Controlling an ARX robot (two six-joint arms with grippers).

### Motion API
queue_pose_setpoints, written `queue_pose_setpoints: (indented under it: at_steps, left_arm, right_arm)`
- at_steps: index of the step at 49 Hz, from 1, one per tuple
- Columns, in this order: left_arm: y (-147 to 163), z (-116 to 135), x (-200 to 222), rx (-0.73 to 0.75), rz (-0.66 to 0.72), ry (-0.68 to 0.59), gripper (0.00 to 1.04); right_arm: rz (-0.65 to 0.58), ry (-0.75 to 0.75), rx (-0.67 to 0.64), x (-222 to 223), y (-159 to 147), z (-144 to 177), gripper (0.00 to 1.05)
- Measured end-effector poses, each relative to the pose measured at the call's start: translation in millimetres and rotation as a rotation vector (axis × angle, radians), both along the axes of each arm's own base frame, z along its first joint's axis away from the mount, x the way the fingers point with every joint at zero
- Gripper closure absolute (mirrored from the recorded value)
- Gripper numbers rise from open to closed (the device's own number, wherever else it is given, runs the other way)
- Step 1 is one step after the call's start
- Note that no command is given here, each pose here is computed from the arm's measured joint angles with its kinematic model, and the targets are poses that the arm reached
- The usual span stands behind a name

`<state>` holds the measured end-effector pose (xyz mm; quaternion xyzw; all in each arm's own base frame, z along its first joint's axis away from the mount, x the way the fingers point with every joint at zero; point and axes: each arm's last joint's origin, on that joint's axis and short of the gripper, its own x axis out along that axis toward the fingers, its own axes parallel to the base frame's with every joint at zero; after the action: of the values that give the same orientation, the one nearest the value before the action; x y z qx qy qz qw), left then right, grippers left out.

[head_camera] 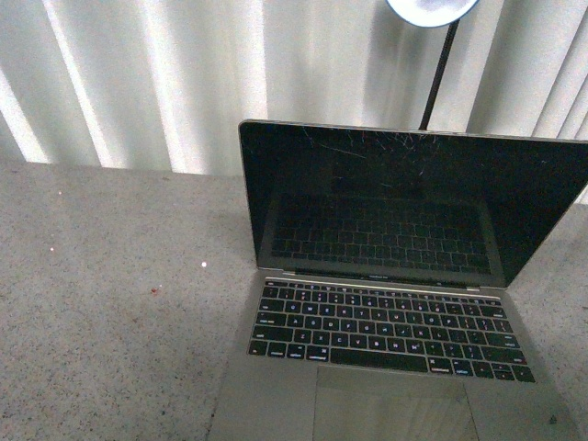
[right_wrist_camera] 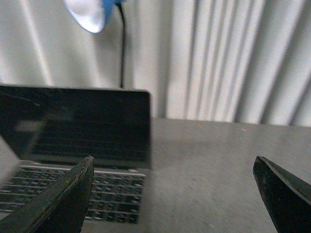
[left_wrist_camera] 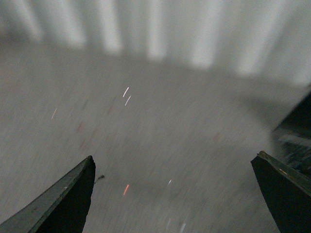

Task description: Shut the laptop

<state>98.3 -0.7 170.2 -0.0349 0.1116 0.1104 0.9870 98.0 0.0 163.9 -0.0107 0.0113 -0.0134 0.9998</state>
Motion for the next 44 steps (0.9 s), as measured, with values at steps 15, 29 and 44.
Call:
queue_pose_setpoints:
  at_steps: [15, 29, 44]
  left_arm:
    - [-0.8, 4.8, 29.0, -0.049, 0.191, 0.041, 0.07]
    - [-23.0, 31.9, 119.7, 0.05, -0.032, -0.077, 0.07]
    - [-43.0, 68.8, 215.4, 0.333, -0.178, -0.075, 0.07]
  right_arm:
    - [-0.139, 0.051, -0.145, 36.4, -18.1, 14.5, 0.07]
    - [-0.097, 0.052, -0.267, 125.5, -60.0, 43.7, 0.07]
    - [0.01, 0.031, -0.539, 210.7, -80.9, 85.8, 0.07]
